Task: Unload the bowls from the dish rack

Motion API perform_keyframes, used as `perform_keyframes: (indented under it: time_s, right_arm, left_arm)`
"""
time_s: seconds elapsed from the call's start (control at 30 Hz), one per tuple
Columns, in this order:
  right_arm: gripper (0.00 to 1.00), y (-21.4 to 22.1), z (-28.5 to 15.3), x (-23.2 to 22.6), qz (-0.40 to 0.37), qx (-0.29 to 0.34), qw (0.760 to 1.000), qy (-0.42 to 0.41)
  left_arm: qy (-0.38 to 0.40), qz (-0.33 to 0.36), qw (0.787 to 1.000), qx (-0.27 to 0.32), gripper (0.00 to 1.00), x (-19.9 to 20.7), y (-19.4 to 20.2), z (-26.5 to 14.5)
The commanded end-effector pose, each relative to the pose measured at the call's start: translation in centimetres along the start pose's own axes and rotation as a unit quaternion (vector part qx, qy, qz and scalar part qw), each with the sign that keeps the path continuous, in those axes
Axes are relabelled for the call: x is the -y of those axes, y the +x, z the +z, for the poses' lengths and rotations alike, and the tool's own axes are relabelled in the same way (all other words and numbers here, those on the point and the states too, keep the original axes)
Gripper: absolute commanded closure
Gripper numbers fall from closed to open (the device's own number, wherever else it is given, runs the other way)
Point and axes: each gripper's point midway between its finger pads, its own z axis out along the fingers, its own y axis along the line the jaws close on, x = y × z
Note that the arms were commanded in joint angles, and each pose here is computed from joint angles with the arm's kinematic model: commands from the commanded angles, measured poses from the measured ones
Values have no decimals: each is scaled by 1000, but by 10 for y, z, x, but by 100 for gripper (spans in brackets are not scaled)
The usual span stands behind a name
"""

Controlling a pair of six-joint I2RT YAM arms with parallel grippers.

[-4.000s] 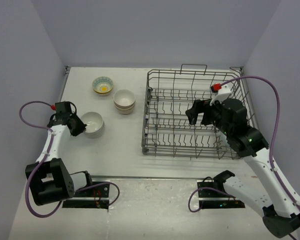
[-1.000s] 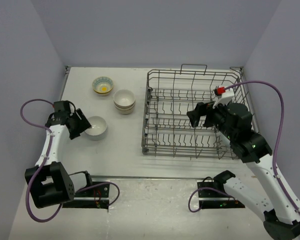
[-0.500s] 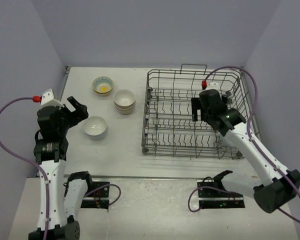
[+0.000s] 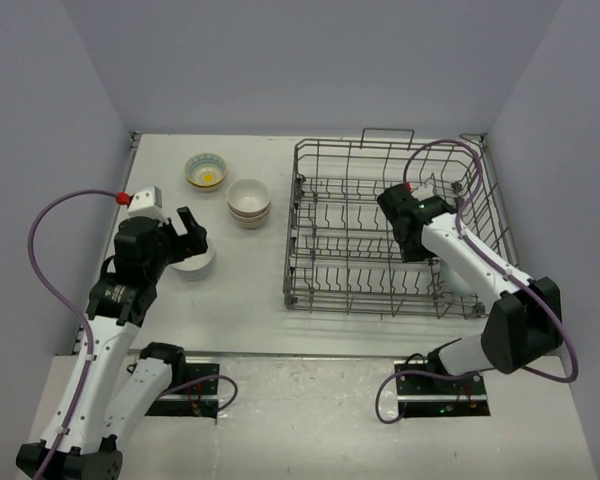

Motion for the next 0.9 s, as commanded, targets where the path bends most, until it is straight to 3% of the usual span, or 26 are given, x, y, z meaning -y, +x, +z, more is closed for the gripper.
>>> perform_keyframes:
  time_s: [0.0, 0.13, 0.5, 0.63, 0.87]
  right_arm:
    - [1, 2, 2, 21, 30, 6, 999, 40]
    - [1, 16, 19, 28, -1, -16, 998, 63]
    - [1, 20, 35, 26, -21, -1, 998, 56]
    - [1, 17, 43, 48, -23, 2, 991, 133]
    - [1, 15, 42, 58, -22, 3, 987, 156]
  left_arm:
    - [4, 20, 1000, 13, 0, 6, -8, 0]
    - [13, 24, 1000, 11, 0, 12, -6, -2]
    - [32, 33, 999, 12, 0, 23, -4, -8]
    - [37, 35, 999, 11, 0, 26, -3, -9]
    - [47, 39, 998, 9, 0, 30, -2, -9]
